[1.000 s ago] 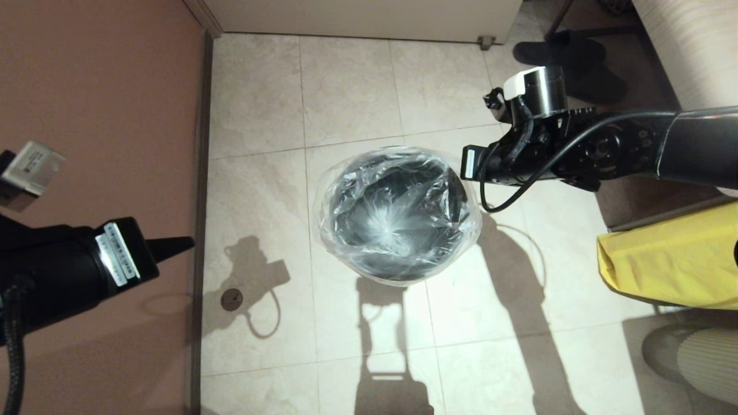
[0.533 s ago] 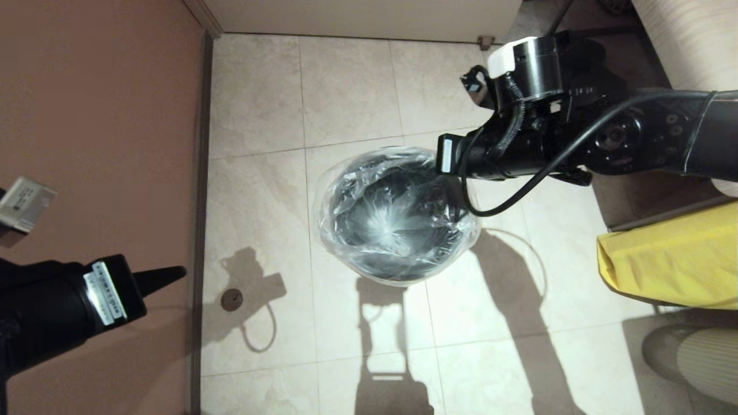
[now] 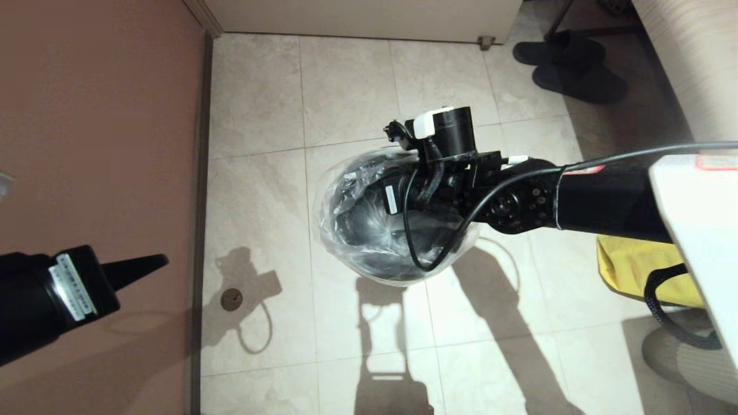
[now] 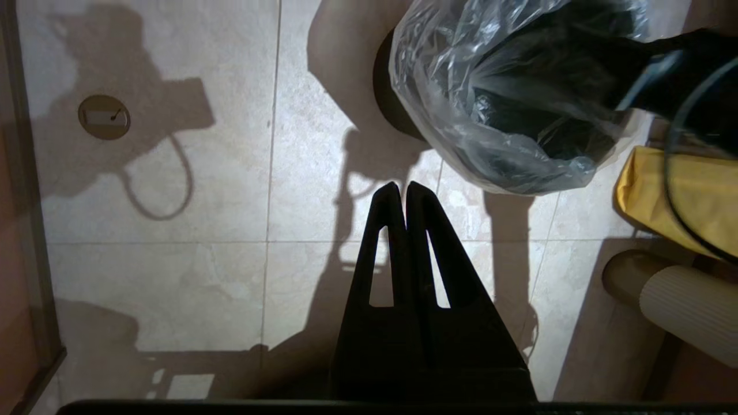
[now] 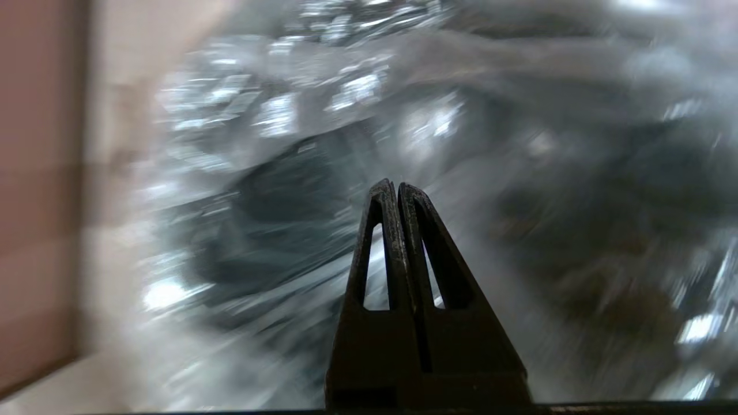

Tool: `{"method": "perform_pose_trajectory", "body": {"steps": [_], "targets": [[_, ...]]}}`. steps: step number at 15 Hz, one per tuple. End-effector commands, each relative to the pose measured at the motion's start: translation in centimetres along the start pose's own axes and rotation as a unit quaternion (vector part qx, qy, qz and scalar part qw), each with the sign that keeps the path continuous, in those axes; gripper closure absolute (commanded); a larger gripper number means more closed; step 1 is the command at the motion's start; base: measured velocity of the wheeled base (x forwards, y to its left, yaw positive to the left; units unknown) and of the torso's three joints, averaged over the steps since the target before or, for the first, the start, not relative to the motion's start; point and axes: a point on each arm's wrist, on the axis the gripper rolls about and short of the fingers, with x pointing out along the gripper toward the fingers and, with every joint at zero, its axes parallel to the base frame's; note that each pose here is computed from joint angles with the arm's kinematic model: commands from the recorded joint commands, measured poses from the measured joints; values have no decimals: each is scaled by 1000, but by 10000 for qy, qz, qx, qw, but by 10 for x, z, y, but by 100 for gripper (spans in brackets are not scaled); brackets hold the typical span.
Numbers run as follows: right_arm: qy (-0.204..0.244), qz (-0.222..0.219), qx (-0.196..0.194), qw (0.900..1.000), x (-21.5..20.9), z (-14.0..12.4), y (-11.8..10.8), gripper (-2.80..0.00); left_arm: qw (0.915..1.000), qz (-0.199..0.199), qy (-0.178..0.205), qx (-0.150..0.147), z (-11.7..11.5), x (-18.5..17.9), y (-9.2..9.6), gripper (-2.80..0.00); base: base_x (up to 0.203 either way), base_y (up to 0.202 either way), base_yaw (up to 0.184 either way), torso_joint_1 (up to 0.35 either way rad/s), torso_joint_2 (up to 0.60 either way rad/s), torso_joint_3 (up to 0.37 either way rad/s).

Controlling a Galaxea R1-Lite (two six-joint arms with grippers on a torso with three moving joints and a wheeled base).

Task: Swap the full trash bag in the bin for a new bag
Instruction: Put the new garbage bag on the trash can

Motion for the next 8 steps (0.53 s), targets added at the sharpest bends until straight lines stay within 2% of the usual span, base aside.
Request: {"method": "perform_pose_trajectory", "body": {"steps": [1, 4, 6, 8], "targets": [[-11, -196, -545, 9983, 24, -19, -7, 0, 9997, -93, -217, -61, 3, -13, 1, 0, 0, 0, 0, 0, 0, 0], [156, -470, -1300, 9903, 34, -31, -9, 0, 9992, -168, -354, -91, 3, -23, 4, 0, 0, 0, 0, 0, 0, 0], [298, -471, -1589, 9857, 41, -42, -1, 0, 9993, -176, -331, -95, -1, -25, 5, 0, 0, 0, 0, 0, 0, 0], [355, -390, -1721, 9837, 45, -49, 7, 0, 9996, -149, -244, -85, -6, -23, 8, 0, 0, 0, 0, 0, 0, 0]]}}
